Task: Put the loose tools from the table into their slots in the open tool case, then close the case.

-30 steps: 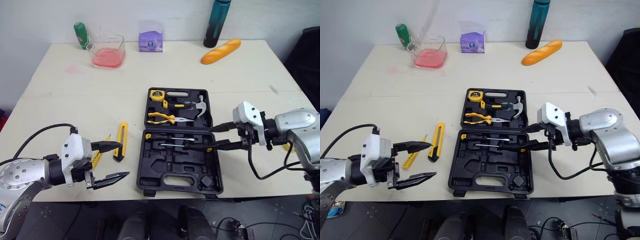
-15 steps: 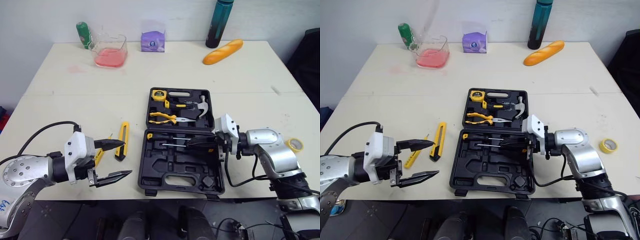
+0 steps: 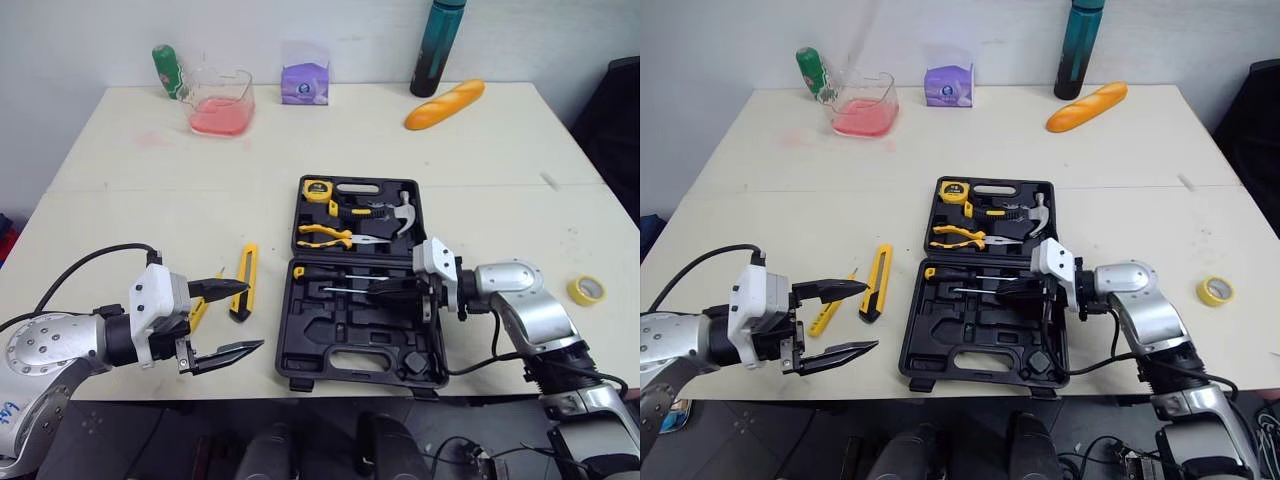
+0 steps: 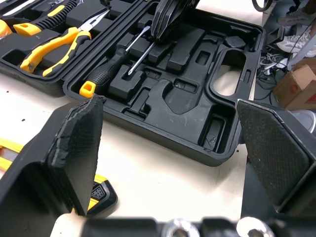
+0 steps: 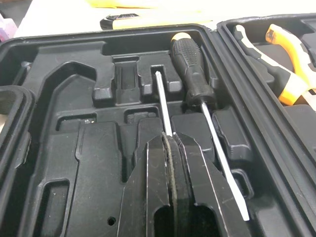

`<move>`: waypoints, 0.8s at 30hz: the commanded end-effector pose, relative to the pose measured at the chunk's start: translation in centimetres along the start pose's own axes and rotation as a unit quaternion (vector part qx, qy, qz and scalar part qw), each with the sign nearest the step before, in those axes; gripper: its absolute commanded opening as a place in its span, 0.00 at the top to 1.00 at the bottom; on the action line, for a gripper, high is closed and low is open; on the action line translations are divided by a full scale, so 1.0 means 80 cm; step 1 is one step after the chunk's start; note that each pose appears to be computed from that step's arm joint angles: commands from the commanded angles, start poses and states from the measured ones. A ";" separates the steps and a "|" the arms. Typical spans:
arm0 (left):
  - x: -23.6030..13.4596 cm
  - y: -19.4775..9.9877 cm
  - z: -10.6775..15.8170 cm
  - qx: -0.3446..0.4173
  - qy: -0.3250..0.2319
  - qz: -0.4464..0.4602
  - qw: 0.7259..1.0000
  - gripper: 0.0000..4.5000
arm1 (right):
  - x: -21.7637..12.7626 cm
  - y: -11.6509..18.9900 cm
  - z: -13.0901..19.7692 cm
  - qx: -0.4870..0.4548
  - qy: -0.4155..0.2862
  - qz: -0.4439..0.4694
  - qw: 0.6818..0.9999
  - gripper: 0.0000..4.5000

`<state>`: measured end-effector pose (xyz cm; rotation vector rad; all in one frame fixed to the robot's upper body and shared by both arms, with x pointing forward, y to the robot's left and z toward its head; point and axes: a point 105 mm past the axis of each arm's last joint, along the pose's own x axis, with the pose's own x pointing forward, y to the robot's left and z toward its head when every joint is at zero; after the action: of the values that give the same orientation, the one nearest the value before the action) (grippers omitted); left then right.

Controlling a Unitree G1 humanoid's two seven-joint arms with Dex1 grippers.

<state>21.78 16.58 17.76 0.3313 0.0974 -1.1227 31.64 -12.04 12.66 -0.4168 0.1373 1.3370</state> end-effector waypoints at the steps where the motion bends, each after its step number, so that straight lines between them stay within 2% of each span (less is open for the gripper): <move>1: 0.000 -0.005 0.008 0.017 -0.010 0.001 1.000 0.00 | 0.004 -0.002 -0.034 0.039 0.063 -0.016 0.997 0.98; 9: -0.001 -0.009 0.006 0.013 -0.007 0.002 1.000 0.00 | 0.023 0.012 -0.055 0.083 0.107 -0.010 0.991 0.98; 15: -0.003 -0.006 0.004 0.013 -0.004 0.013 1.000 0.00 | 0.034 0.020 -0.045 0.071 0.089 0.009 0.993 0.98; 19: -0.006 -0.003 0.004 0.011 -0.008 0.025 1.000 0.00 | 0.028 0.018 -0.017 0.027 0.027 0.018 0.999 0.98; 21: -0.012 0.003 0.002 0.001 -0.006 0.037 0.999 0.00 | 0.011 0.013 0.015 0.013 -0.044 0.015 0.999 0.98; 24: -0.028 0.023 0.003 0.005 -0.012 0.084 0.996 0.00 | -0.034 0.002 0.047 0.029 -0.104 -0.005 0.994 0.98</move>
<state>22.20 18.22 17.87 0.3126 0.0888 -1.0119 30.52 -11.51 13.38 -0.2547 0.0997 1.3686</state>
